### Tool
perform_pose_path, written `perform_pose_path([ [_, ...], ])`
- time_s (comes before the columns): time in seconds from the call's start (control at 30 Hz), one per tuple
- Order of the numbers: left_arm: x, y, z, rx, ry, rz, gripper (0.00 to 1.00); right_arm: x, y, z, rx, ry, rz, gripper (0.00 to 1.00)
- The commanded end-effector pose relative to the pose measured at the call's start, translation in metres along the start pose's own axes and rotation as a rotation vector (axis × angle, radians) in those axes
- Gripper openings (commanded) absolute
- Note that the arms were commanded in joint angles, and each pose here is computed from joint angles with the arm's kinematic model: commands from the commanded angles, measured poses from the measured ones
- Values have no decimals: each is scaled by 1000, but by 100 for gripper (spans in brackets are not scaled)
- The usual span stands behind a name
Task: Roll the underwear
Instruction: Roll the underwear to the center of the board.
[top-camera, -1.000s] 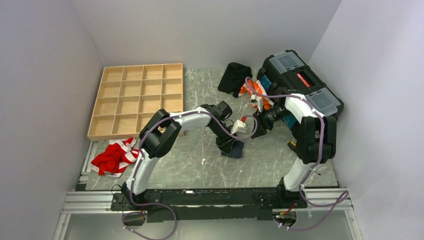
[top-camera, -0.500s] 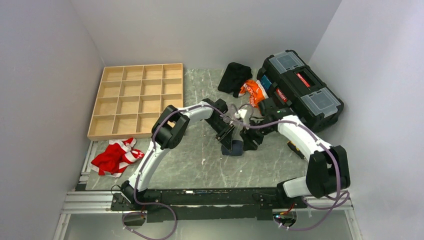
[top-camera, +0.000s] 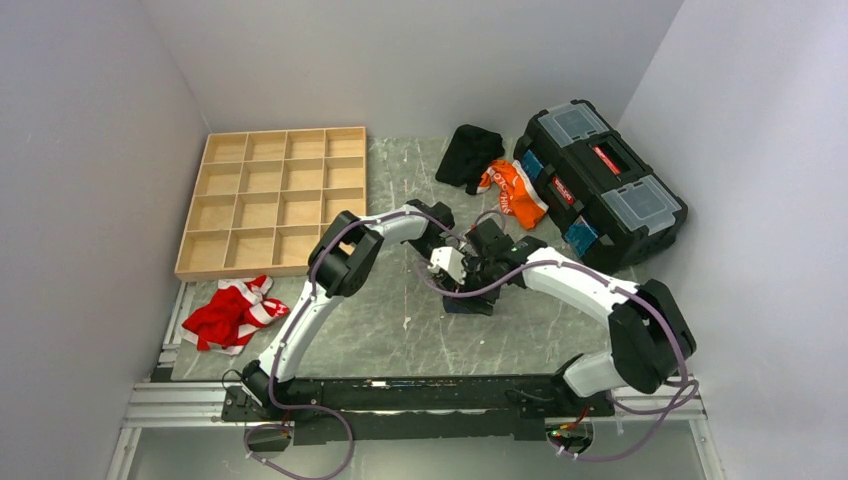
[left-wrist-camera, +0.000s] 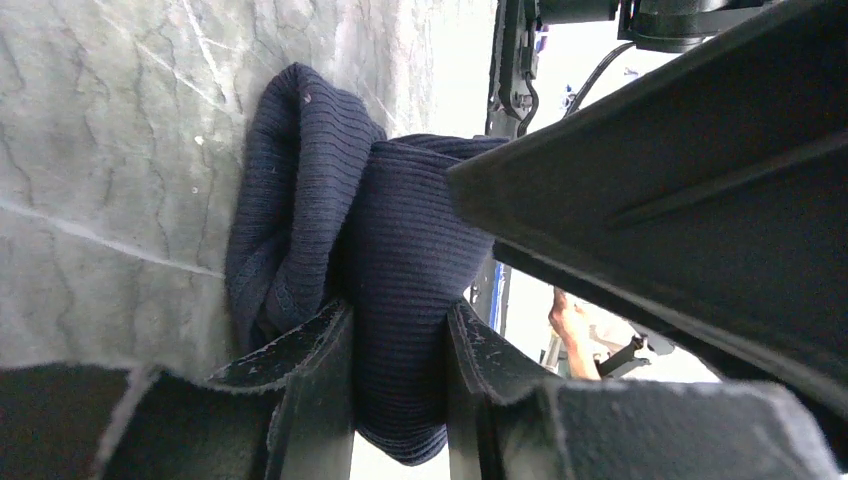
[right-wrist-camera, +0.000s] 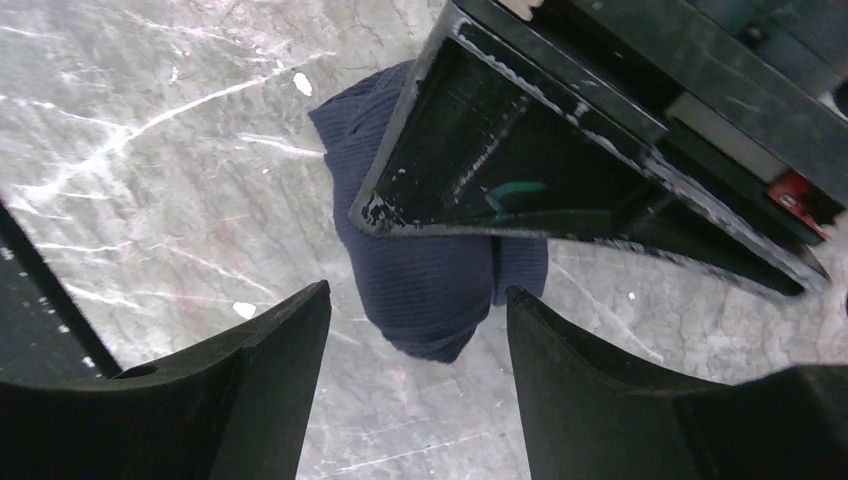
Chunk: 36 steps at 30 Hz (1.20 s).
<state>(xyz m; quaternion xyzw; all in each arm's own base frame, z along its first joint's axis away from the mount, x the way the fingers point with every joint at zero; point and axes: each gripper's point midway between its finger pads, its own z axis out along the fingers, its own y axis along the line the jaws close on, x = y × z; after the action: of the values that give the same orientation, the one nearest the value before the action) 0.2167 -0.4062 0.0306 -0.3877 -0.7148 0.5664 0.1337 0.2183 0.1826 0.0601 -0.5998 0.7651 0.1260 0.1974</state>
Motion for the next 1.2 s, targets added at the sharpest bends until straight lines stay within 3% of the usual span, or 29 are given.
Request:
perform_pose_path([
  [0.0, 28, 42, 13, -111, 91, -39, 0, 2, -4, 14, 46, 49, -59, 67],
  [0.17, 29, 40, 13, -96, 92, -44, 0, 10, 4, 31, 17, 100, -87, 65],
  [0.27, 29, 39, 13, -89, 92, -45, 0, 14, 9, 39, -10, 119, -84, 57],
  [0.43, 29, 38, 11, -75, 85, -51, 0, 25, 17, 50, -65, 164, -71, 36],
  [0.63, 27, 38, -2, -104, 61, -42, 23, 38, 30, 54, -139, 215, -56, 0],
  [0.93, 24, 38, -34, -173, 12, -6, 52, 44, 39, 52, -199, 226, -26, 0],
  [1.17, 38, 43, -50, -210, 5, -11, 57, 49, 39, 51, -225, 227, 9, 0],
])
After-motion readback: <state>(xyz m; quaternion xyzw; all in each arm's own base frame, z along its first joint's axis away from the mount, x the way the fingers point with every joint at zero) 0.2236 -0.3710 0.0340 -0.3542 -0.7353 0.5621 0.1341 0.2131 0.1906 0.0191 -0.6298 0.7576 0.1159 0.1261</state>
